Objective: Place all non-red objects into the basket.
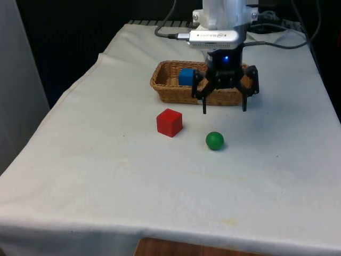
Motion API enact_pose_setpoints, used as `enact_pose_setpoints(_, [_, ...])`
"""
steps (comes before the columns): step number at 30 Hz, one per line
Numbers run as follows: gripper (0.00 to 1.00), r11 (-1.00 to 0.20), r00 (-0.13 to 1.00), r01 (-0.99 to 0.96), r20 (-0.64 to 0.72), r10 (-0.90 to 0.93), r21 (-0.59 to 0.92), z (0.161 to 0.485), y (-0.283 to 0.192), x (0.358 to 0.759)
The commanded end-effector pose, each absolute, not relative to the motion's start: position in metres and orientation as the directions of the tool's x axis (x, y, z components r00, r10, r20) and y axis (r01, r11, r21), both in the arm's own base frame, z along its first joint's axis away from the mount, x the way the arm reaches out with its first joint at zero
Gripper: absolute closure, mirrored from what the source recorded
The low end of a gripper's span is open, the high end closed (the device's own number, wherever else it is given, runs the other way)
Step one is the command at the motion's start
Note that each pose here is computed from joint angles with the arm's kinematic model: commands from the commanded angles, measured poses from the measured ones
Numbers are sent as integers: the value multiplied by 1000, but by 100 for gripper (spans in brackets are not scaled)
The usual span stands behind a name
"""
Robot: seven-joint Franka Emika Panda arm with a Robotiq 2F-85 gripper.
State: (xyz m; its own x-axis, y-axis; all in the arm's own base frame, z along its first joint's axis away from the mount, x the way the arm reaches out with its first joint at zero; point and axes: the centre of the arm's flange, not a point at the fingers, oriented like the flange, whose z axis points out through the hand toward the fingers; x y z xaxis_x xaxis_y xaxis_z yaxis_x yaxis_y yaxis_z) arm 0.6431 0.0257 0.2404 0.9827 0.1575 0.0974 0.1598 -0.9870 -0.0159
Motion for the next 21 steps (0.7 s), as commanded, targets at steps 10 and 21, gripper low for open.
enact_pose_setpoints(10, [0,-988,984,155,92,154,-9,223,9,659])
enact_pose_setpoints(21, [0,-989,985,150,85,148,-15,213,11,665])
